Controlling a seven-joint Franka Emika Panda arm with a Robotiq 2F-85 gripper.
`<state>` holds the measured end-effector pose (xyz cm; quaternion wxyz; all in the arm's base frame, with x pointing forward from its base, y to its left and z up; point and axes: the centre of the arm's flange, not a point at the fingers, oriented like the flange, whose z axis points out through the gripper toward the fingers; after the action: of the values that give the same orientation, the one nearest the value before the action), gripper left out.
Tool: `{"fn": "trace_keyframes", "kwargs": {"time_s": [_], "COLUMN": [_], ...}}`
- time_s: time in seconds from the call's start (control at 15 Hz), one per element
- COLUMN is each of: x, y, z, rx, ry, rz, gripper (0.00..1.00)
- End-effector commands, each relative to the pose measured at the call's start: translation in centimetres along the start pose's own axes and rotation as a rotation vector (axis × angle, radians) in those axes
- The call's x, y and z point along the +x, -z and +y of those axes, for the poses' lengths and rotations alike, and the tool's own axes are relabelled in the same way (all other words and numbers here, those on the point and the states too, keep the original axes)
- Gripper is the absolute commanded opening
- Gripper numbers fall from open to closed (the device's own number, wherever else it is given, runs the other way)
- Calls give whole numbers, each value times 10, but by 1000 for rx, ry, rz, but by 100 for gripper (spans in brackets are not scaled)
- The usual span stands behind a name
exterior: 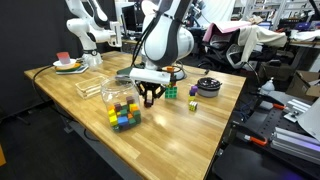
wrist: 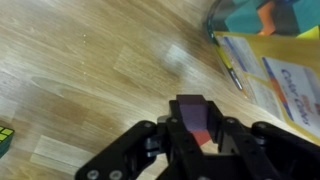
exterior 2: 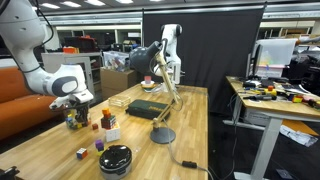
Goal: Place the purple block on the small Rubik's cube
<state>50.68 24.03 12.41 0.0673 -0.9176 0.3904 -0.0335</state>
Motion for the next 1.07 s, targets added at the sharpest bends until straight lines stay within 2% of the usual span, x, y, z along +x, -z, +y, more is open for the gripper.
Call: {"fn": "trace_keyframes", "kwargs": {"time_s": [0.0,0.33,0.67,1.0], "x": [-14,-30,-20,-4], "y": [32,62,88,81], "z": [15,40,65,95], "rx": [3,-75,-145,-155], "ry": [23,39,23,-50], "rz": [-47,-117,-104,-100], "gripper": [7,7,7,7]}}
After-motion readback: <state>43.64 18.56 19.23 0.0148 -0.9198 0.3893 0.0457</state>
